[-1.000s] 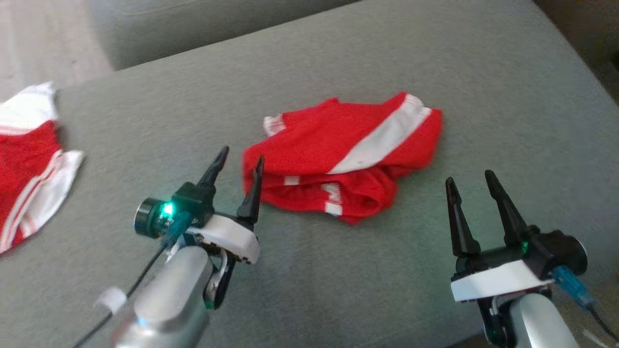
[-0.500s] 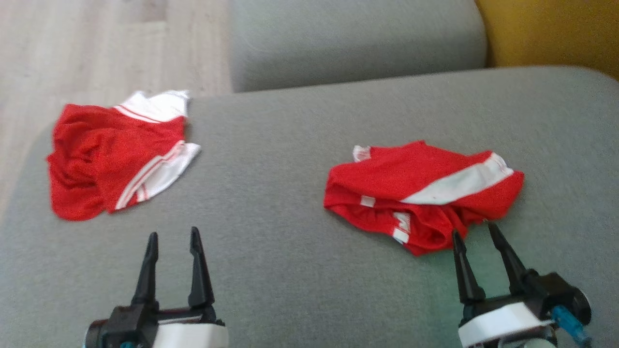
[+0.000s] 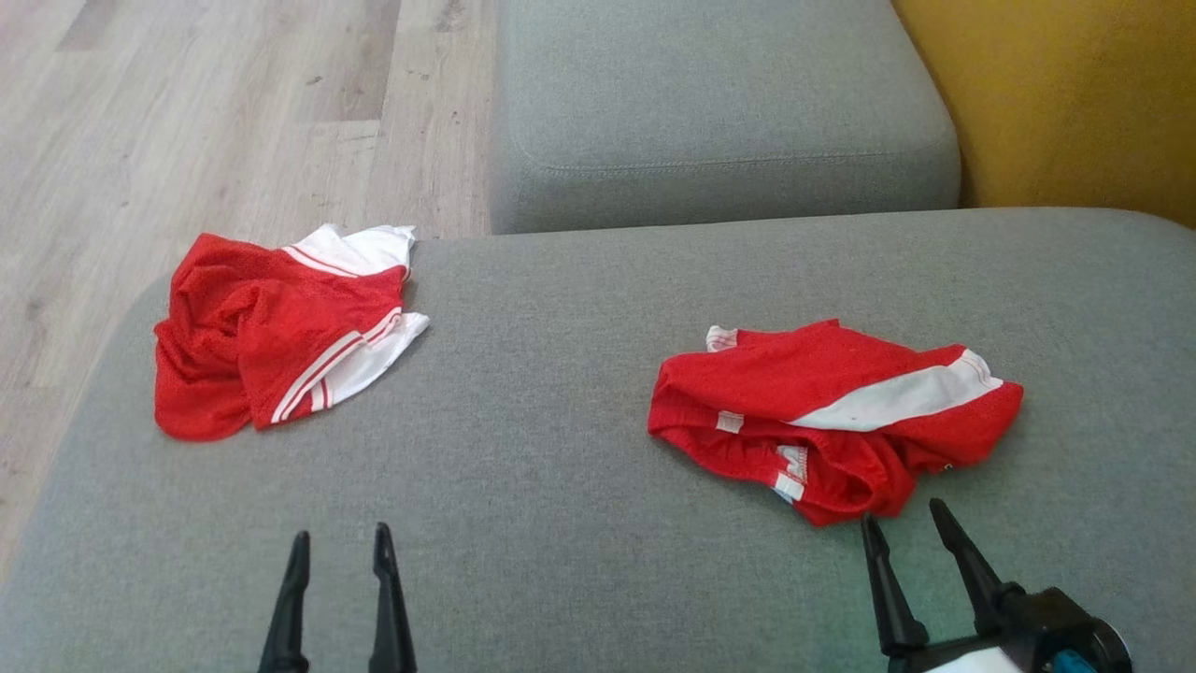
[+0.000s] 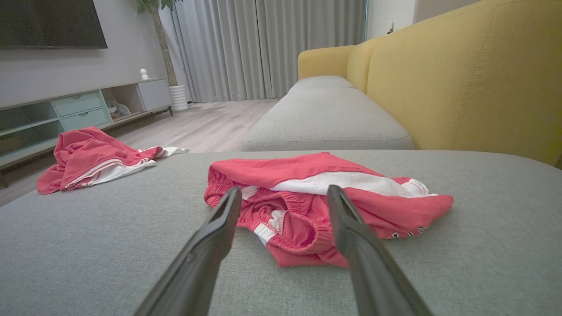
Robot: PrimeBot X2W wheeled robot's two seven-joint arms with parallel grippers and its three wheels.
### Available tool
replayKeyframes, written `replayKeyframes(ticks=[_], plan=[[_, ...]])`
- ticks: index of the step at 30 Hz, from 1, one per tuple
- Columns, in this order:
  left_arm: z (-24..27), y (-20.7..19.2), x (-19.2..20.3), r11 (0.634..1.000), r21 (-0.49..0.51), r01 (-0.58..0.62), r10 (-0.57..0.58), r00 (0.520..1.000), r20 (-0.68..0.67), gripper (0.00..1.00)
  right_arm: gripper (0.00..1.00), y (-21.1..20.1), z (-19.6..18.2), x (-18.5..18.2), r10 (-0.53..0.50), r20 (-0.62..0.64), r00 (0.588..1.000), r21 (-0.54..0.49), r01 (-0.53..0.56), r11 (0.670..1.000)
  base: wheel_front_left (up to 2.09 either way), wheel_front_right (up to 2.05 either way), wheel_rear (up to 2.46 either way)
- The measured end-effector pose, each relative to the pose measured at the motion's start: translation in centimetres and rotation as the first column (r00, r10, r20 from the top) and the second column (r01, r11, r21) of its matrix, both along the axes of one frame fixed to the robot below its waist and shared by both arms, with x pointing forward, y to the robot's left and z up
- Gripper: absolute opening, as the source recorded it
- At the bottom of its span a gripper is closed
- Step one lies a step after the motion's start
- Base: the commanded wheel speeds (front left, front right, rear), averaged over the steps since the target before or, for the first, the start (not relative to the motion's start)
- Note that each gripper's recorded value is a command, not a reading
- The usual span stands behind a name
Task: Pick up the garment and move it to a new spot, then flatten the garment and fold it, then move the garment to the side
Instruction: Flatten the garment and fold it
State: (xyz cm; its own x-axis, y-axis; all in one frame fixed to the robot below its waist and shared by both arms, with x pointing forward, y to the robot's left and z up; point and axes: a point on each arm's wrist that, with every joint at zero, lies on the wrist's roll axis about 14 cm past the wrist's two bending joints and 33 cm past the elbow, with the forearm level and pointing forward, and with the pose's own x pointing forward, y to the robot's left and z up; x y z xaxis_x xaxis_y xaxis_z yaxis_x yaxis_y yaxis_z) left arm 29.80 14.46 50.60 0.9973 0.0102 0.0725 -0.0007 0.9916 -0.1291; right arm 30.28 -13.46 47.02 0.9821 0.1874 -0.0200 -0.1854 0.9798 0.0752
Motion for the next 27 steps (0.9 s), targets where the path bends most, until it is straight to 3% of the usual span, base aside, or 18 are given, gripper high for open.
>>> replayKeyframes(ticks=[11,27], plan=[[-1.2,-2.0,-0.5,0.992,0.087,0.093,-0.091,0.995,-0.027,1.00,1.00,0.0,0.3,-0.4,-0.002,0.012,1.000,0.002,0.002,1.000,0.00,0.00,0.00],[-3.1,-2.8,-1.0,0.986,0.093,0.137,-0.129,0.988,-0.089,1.00,1.00,-0.6,-0.1,-0.6,-0.022,0.000,1.000,0.003,0.022,1.000,0.00,0.00,0.00]])
